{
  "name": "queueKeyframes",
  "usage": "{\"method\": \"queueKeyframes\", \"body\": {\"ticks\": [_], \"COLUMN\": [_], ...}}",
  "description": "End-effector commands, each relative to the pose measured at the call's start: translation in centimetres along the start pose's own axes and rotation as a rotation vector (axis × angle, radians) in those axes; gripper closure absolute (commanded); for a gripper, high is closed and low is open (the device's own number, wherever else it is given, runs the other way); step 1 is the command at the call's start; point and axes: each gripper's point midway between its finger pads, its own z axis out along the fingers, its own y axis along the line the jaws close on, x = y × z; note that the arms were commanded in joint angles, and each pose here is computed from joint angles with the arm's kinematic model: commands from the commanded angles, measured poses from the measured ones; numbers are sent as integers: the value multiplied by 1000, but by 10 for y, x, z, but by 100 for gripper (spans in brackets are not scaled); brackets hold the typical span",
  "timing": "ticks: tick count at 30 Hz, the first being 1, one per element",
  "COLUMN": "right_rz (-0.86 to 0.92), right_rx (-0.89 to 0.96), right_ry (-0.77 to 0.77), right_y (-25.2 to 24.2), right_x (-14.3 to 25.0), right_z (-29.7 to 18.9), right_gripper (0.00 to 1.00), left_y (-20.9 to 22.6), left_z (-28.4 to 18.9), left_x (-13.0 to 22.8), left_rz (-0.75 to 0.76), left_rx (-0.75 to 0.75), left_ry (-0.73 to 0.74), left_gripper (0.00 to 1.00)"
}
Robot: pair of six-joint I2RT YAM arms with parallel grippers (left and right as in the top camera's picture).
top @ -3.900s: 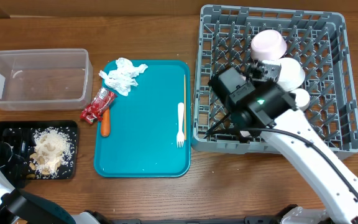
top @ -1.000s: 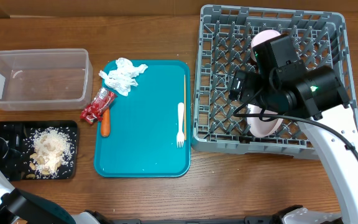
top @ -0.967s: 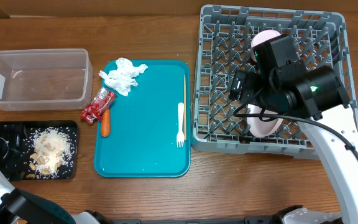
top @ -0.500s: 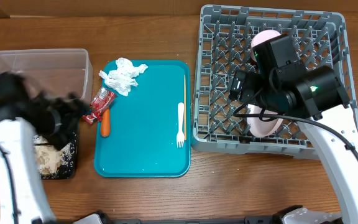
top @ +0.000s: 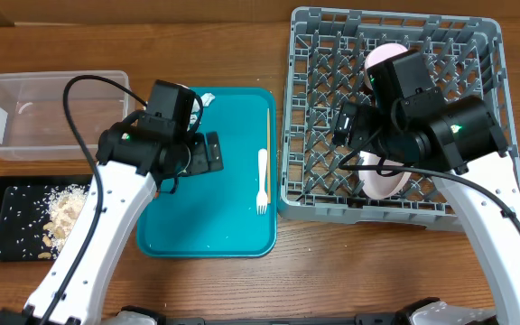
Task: Sort waste into correct bins and load items into the dishwasher rack
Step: 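Reach the left gripper to the red wrapper on the teal tray, then grasp the red wrapper with the left gripper and drop it in the clear bin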
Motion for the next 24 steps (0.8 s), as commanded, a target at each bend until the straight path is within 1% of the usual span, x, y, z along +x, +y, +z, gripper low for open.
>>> {"method": "queueKeyframes", "body": {"ticks": [1,3,6,11,14,17,24], "right_rz": [1,1,1,1,1,1,1], "right_rx": [-3,-3,-3,-3,-3,-3,-3], "right_ry": [-22,-22,-22,-22,-22,-22,-22], "right_y": [1,1,1,1,1,1,1], "right_x": [-5,-5,-5,-5,-5,-5,-5], "right_z": [-4,-4,-4,-4,-4,-4,-4], "right_gripper": [0,0,0,0,0,0,0], "left_y": [36,53,64,80,77,78,86], "left_z": [15,21,23,18,31,52,98], "left_x": [-3,-9,-26,-38,-37,-33,-39], "left_rz": [-12,-16,60,63,69,79,53], "left_rx": [-164,-230,-284,-390,-379,-398,-415], "left_ry": [31,26,-24,-84,-54,-4,44], "left_gripper": [0,0,0,0,0,0,0]}}
